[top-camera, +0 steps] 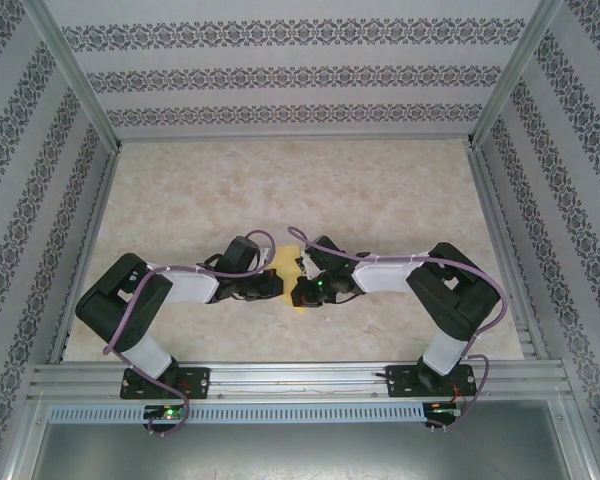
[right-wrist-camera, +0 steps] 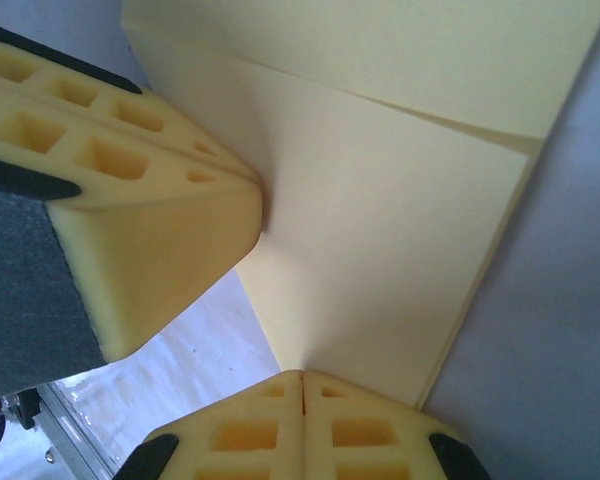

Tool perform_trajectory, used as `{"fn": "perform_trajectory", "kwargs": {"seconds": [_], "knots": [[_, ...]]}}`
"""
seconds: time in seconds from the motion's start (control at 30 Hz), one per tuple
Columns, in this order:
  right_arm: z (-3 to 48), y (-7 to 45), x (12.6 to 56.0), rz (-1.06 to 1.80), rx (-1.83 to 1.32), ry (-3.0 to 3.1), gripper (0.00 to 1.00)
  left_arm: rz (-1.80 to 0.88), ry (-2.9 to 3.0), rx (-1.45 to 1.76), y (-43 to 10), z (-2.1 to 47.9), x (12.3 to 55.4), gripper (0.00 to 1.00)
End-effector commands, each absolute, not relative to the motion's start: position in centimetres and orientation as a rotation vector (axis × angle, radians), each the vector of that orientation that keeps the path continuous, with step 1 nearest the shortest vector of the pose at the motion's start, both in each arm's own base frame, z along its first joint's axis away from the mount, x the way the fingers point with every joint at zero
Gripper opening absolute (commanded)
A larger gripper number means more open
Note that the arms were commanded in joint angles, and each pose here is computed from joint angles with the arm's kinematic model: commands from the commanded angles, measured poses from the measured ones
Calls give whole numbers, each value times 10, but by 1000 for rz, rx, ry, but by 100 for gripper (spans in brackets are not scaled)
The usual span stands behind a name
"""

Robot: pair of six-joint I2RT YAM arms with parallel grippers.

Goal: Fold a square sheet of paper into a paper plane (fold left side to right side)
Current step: Third fold the triangle at the center of the table.

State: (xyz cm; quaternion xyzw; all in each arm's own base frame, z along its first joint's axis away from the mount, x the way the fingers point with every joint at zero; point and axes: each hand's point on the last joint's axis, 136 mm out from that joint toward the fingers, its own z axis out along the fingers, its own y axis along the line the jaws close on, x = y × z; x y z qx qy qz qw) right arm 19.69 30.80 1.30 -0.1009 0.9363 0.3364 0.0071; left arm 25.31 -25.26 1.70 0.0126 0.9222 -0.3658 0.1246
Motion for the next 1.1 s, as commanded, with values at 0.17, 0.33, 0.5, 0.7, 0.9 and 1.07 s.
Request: {"fn": "perform_trajectory", "kwargs": {"seconds": [0.17, 0.33, 0.5, 0.7, 0.9, 1.07], "knots": [[-19, 258, 152, 804, -235, 3160, 0, -813, 2800, -100, -221, -15, 247, 0], [-20, 251, 142, 811, -232, 3176, 0, -802, 2810, -140, -219, -17, 246, 0], [-9, 250, 142, 849, -234, 3148, 0, -861, 2790, -201, -223, -17, 248, 0], [23, 244, 175, 920, -235, 2977, 7, -979, 2736, -203, -239, -7, 252, 0], [51, 235, 215, 908, -297, 2777, 36, -1092, 2626, -123, -258, 31, 272, 10], [69, 245, 241, 927, -406, 2639, 47, -1082, 2544, -74, -255, 65, 289, 18]]}}
